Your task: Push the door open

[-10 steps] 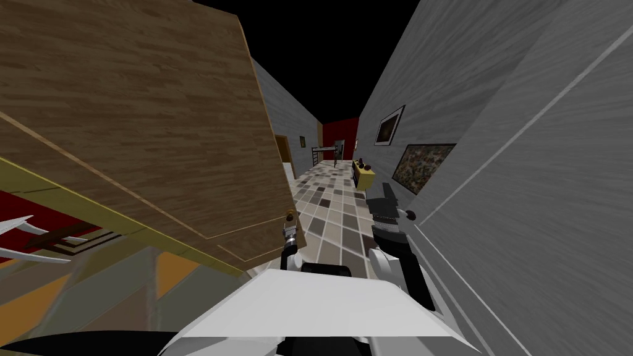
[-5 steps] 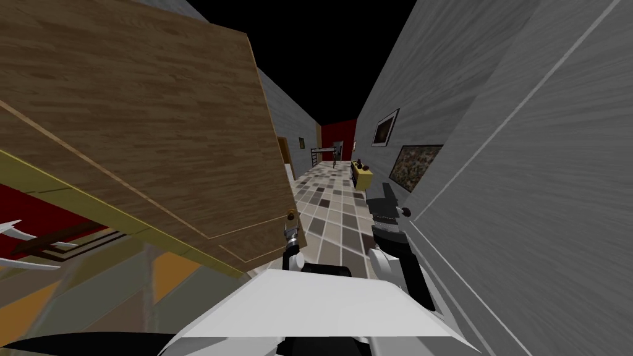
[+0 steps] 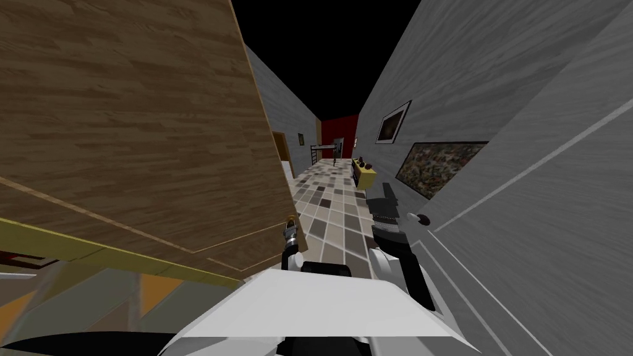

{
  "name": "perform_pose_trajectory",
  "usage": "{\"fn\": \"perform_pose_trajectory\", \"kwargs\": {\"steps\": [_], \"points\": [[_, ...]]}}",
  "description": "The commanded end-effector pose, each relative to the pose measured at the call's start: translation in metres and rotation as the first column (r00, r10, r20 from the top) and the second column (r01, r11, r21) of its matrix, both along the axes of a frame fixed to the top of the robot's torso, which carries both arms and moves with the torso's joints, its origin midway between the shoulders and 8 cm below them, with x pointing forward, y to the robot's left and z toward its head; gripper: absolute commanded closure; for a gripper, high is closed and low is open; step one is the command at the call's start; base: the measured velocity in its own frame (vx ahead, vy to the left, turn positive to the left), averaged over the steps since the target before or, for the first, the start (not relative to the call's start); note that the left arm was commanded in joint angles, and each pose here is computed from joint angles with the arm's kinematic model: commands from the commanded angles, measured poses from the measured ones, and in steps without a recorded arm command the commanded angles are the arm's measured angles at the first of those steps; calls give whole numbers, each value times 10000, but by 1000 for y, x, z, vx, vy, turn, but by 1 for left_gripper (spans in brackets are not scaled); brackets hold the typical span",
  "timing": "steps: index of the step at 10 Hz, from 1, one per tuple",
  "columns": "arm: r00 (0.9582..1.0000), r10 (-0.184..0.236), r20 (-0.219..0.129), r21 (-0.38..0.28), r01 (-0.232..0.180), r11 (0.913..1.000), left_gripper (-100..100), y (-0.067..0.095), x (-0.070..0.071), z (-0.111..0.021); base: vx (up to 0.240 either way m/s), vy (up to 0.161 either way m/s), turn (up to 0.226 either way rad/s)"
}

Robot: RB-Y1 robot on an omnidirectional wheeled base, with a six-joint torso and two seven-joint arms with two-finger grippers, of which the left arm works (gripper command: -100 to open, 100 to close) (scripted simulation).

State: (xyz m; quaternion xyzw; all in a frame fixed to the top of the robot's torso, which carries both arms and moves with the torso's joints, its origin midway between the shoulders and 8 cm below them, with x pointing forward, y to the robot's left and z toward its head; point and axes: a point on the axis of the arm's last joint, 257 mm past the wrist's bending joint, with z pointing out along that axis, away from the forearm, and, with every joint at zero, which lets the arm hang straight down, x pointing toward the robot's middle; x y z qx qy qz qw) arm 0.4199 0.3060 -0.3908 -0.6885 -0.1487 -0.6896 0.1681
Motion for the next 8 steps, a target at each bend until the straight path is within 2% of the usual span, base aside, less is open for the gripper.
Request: {"fn": "perform_pose_trajectory", "kwargs": {"steps": [1,5,6,8], "points": [[10000,-20,-13,-18,20,10000,100,-2,0,-1,-34,-17,3],[10000,-20,-13,-18,20,10000,100,-2,0,-1,-19,-8,0],[9998,181,-108,-54,-182,9998,100,8,-4,-5,100,9,14],[9994,334,-78,-89,-334,9994,100,13,-4,-4,190,16,22]]}}
